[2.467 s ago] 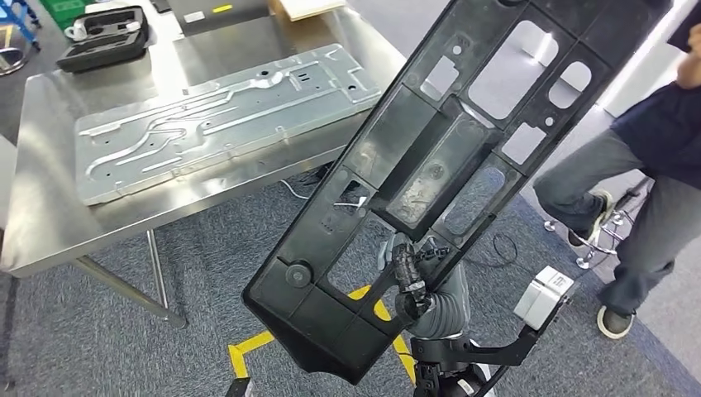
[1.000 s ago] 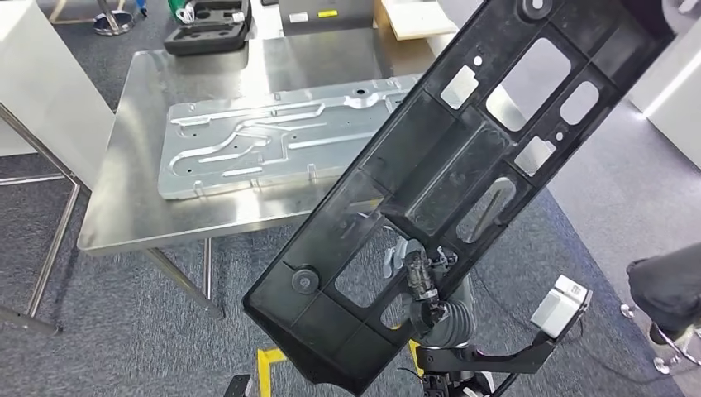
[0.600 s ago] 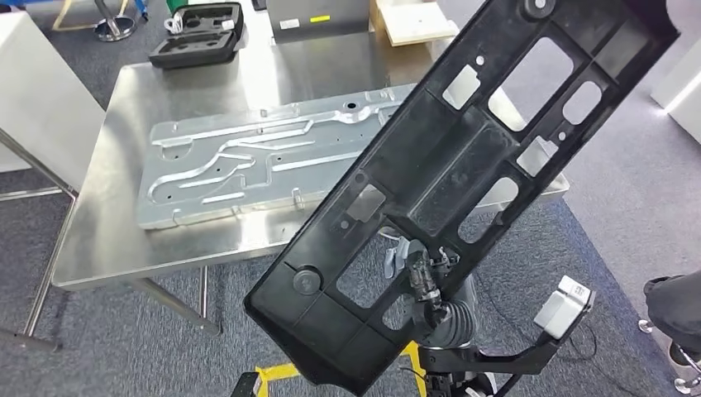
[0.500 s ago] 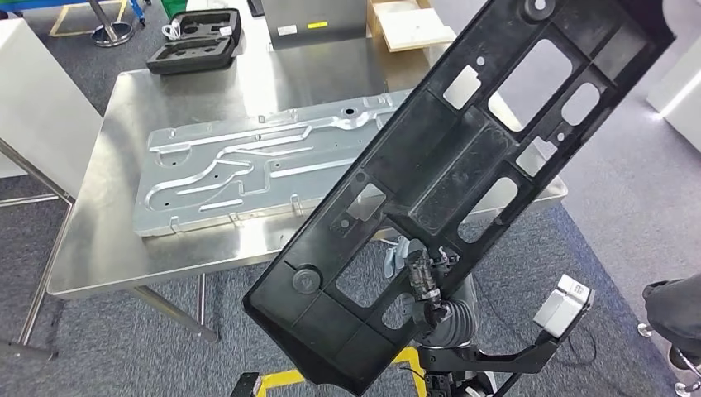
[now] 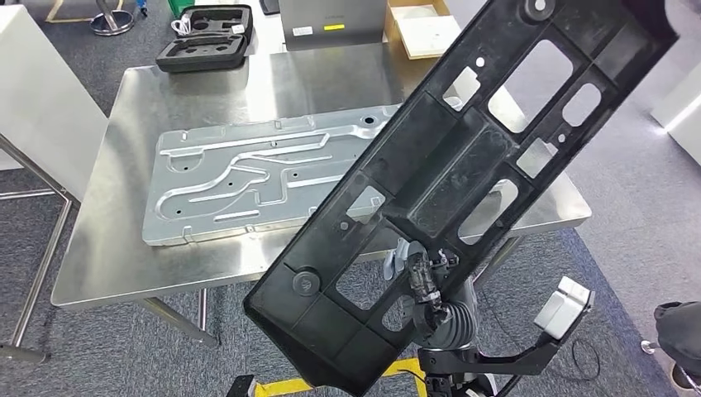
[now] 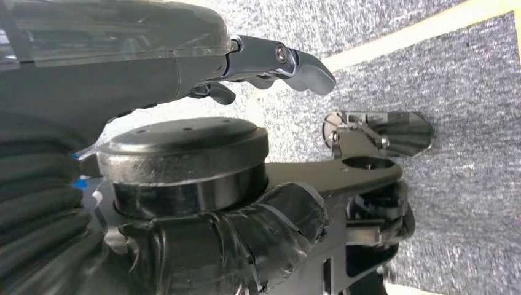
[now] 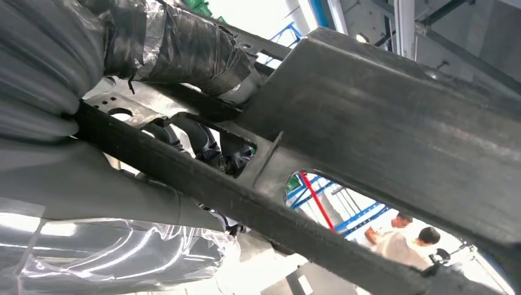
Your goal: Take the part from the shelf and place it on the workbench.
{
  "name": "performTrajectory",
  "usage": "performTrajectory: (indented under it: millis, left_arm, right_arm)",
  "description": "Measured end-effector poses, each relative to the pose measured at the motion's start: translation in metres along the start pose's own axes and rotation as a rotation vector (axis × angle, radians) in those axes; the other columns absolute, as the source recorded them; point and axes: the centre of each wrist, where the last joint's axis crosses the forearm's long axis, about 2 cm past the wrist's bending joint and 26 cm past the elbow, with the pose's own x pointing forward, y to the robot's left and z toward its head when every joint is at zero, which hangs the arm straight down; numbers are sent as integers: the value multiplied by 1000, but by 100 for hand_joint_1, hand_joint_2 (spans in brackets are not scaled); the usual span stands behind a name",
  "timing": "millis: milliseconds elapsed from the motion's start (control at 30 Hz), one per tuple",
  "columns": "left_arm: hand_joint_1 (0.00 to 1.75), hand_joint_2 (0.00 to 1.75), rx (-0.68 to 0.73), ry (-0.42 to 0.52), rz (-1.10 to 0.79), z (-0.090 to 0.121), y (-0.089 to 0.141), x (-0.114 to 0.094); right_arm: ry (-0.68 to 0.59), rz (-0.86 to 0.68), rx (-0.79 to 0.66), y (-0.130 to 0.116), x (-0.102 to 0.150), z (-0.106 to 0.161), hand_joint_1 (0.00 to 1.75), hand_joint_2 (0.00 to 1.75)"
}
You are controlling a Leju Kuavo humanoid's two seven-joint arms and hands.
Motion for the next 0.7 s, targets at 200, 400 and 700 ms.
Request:
performTrajectory:
  millis: [200,400,700]
  left_arm:
    - [0,175,-1,0,5,0,0,1]
    - [0,175,-5,5,11,-1,2,1]
    - [0,175,-7,7,14,-2,4,1]
  right_arm:
    - [-1,0,1,0,0,0,166,175]
    - [0,-2,0,0,0,0,166,175]
    - [1,-4,-1,1,0,-1,166,175]
